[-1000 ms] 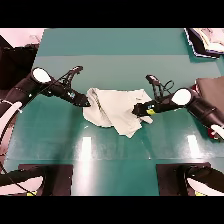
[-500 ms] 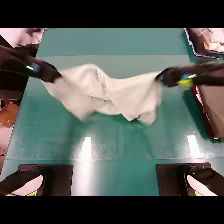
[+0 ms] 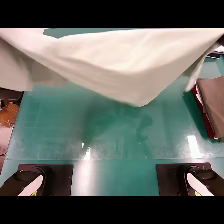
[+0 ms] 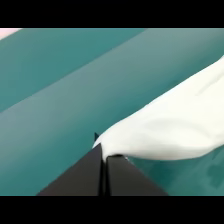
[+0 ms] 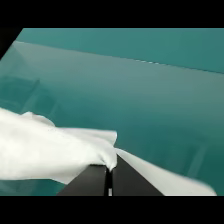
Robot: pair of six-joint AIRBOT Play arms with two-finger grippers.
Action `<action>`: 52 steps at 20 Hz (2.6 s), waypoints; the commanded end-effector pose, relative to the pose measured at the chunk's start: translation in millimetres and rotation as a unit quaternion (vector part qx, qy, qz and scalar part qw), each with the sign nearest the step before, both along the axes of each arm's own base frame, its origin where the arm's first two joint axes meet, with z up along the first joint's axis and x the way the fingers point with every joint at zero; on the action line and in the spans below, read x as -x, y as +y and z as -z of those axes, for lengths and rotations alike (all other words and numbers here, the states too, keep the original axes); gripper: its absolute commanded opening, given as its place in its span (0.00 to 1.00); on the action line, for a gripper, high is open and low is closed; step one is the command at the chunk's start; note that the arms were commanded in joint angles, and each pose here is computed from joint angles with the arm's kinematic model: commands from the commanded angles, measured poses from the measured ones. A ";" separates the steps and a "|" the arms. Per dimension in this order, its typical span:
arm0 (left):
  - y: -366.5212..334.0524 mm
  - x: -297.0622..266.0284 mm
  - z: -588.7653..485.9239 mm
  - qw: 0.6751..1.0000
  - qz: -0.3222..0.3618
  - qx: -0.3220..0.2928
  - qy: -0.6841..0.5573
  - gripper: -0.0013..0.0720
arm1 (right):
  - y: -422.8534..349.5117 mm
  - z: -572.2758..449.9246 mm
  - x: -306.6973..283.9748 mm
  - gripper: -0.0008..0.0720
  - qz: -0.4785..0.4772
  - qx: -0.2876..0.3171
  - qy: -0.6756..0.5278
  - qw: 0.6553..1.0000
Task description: Fold the shirts.
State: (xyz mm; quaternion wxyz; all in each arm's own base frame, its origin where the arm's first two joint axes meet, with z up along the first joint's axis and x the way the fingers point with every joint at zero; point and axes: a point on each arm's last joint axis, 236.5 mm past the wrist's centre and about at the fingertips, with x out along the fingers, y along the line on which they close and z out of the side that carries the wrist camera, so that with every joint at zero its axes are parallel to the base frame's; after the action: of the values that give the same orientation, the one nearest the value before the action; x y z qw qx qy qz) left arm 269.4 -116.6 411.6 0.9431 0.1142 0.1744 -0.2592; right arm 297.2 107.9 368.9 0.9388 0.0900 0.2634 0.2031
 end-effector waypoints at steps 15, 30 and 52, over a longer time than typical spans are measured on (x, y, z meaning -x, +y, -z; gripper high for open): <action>12.5 -63.6 322.9 0.931 -0.012 -0.098 0.351 0.05 | 29.5 234.2 -206.9 0.25 0.025 -0.010 0.217 0.976; 10.9 -71.1 319.4 0.937 -0.017 -0.090 0.337 0.05 | 76.4 386.9 54.5 0.63 -0.053 -0.014 0.483 0.874; 11.0 -87.9 237.2 0.961 -0.038 -0.067 0.266 0.05 | 142.6 306.2 0.7 0.03 -0.093 -0.091 0.310 0.942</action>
State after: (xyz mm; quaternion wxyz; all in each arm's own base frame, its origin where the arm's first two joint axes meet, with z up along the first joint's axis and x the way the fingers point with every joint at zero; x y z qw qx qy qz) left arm 346.3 -106.1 126.7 0.8352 0.0928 0.4861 -0.2400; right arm 262.5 267.3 -4.0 0.7189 0.2127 0.6084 0.2604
